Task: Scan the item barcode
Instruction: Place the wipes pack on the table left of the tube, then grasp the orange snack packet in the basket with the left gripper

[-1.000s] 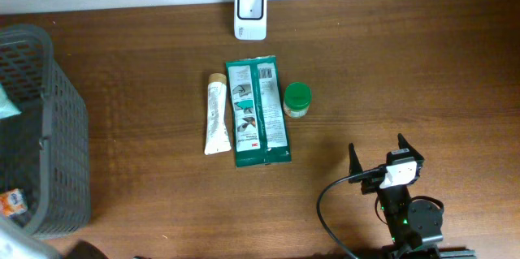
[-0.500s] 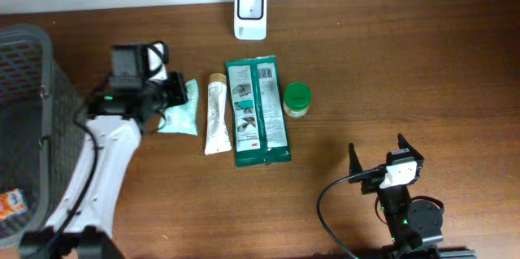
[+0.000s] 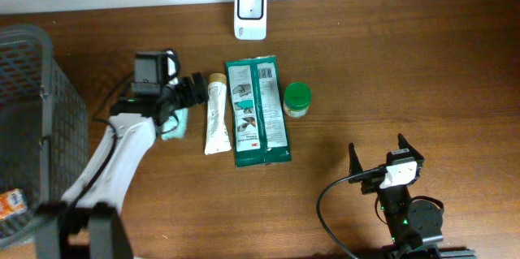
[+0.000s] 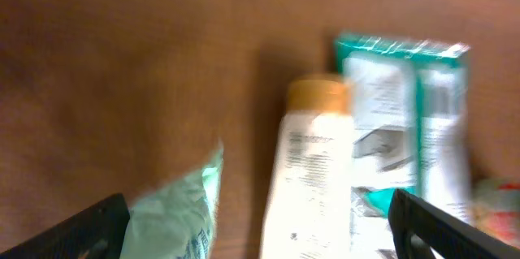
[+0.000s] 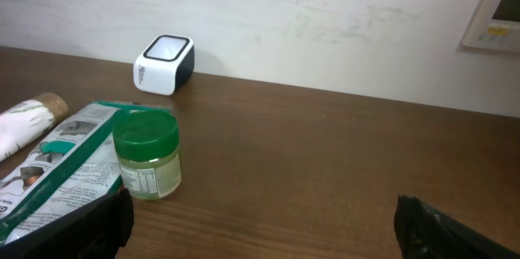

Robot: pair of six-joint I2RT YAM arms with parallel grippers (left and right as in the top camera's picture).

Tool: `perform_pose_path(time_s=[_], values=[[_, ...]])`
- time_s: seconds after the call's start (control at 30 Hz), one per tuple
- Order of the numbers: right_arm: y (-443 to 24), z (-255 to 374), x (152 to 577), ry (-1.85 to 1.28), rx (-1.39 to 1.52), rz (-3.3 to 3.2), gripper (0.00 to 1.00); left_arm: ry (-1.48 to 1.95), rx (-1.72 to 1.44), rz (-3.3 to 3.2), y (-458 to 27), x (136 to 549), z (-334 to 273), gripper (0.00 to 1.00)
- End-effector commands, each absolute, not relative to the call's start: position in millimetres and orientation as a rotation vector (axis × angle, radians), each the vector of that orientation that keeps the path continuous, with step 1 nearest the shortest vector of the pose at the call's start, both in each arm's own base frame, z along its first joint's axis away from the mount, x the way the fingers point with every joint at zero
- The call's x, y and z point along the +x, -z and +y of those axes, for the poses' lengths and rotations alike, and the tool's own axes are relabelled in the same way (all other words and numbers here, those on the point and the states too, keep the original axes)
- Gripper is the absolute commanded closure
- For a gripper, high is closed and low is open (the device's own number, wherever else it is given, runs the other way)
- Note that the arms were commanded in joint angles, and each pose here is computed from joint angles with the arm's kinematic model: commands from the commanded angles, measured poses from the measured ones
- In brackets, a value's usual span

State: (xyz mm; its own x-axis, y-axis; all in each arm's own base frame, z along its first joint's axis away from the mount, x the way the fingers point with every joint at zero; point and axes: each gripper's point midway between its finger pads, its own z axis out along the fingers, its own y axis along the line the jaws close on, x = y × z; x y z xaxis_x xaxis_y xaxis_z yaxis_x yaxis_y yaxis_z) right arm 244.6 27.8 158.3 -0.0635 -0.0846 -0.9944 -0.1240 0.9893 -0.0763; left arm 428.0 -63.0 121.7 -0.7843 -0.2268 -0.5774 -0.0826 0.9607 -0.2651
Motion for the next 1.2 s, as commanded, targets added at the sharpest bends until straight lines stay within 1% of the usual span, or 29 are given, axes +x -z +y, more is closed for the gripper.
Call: perform_pose_path(time_s=[0.0, 0.03, 0.07, 0.13, 0.2, 0.23, 0.3, 0.33, 0.4, 0.43, 0.5, 0.57, 0.6, 0.63, 0.67, 0.7, 0.73, 0.77, 0.8, 0.83, 0.87, 0.93, 1.0, 1.07, 1.17], values=[[-156, 30, 244, -0.049, -0.164, 1.639, 0.02, 0.244, -0.098, 2.165, -259, 430, -43, 0.01], [-156, 30, 244, -0.049, -0.164, 1.639, 0.02, 0.216, -0.039, 2.115, -286, 419, -42, 0.01], [-156, 30, 244, -0.049, -0.164, 1.639, 0.02, 0.21, -0.027, 2.094, -298, 411, -41, 0.01], [-156, 30, 244, -0.049, -0.164, 1.639, 0.02, 0.213, -0.026, 2.074, -311, 398, -41, 0.01], [-156, 30, 244, -0.049, -0.164, 1.639, 0.02, 0.226, -0.016, 2.067, -315, 394, -43, 0.01], [-156, 30, 244, -0.049, -0.164, 1.639, 0.02, 0.21, -0.028, 2.057, -319, 395, -39, 0.01], [-156, 30, 244, -0.049, -0.164, 1.639, 0.02, 0.172, -0.082, 2.0, -345, 394, -16, 0.01], [-156, 30, 244, -0.049, -0.164, 1.639, 0.02, 0.145, -0.122, 1.977, -358, 391, 0, 0.01], [-156, 30, 244, -0.049, -0.164, 1.639, 0.02, 0.009, -0.274, 1.945, -385, 373, 54, 0.01], [-156, 30, 244, -0.049, -0.164, 1.639, 0.02, -0.118, -0.398, 1.926, -397, 356, 92, 0.01], [-156, 30, 244, -0.049, -0.163, 1.639, 0.02, -0.415, -0.805, 1.823, -404, 301, 181, 0.01], [-156, 30, 244, -0.049, -0.164, 1.639, 0.02, -0.517, -1.138, 1.728, -384, 264, 237, 0.0], [-156, 30, 244, -0.049, -0.164, 1.639, 0.02, -0.547, -1.215, 1.746, -366, 259, 256, 0.04], [-156, 30, 244, -0.049, -0.164, 1.639, 0.01, -0.578, -1.273, 1.789, -344, 257, 271, 0.11], [-156, 30, 244, -0.049, -0.164, 1.639, 0.02, -0.598, -1.317, 1.832, -327, 255, 281, 0.21], [-156, 30, 244, -0.049, -0.164, 1.639, 0.01, -0.625, -1.394, 1.908, -296, 250, 297, 0.39], [-156, 30, 244, -0.049, -0.164, 1.639, 0.02, -0.637, -1.448, 1.968, -273, 246, 306, 0.41], [-156, 30, 244, -0.049, -0.163, 1.639, 0.02, -0.646, -1.483, 2.016, -256, 243, 310, 0.41], [-156, 30, 244, -0.049, -0.164, 1.639, 0.02, -0.662, -1.549, 2.102, -225, 237, 318, 0.41], [-156, 30, 244, -0.049, -0.164, 1.639, 0.02, -0.685, -1.596, 2.136, -208, 230, 322, 0.38], [-156, 30, 244, -0.049, -0.164, 1.639, 0.02, -0.758, -1.71, 2.142, -184, 212, 329, 0.34], [-156, 30, 244, -0.049, -0.164, 1.639, 0.02, -0.797, -1.819, 2.198, -139, 190, 332, 0.31], [-156, 30, 244, -0.049, -0.164, 1.639, 0.02, -0.803, -1.853, 2.229, -99, 179, 334, 0.29], [-156, 30, 244, -0.049, -0.163, 1.639, 0.02, -0.816, -1.766, 2.266, -82, 184, 339, 0.3], [-156, 30, 244, -0.049, -0.164, 1.639, 0.02, -0.813, -1.755, 2.243, -78, 189, 344, 0.3]])
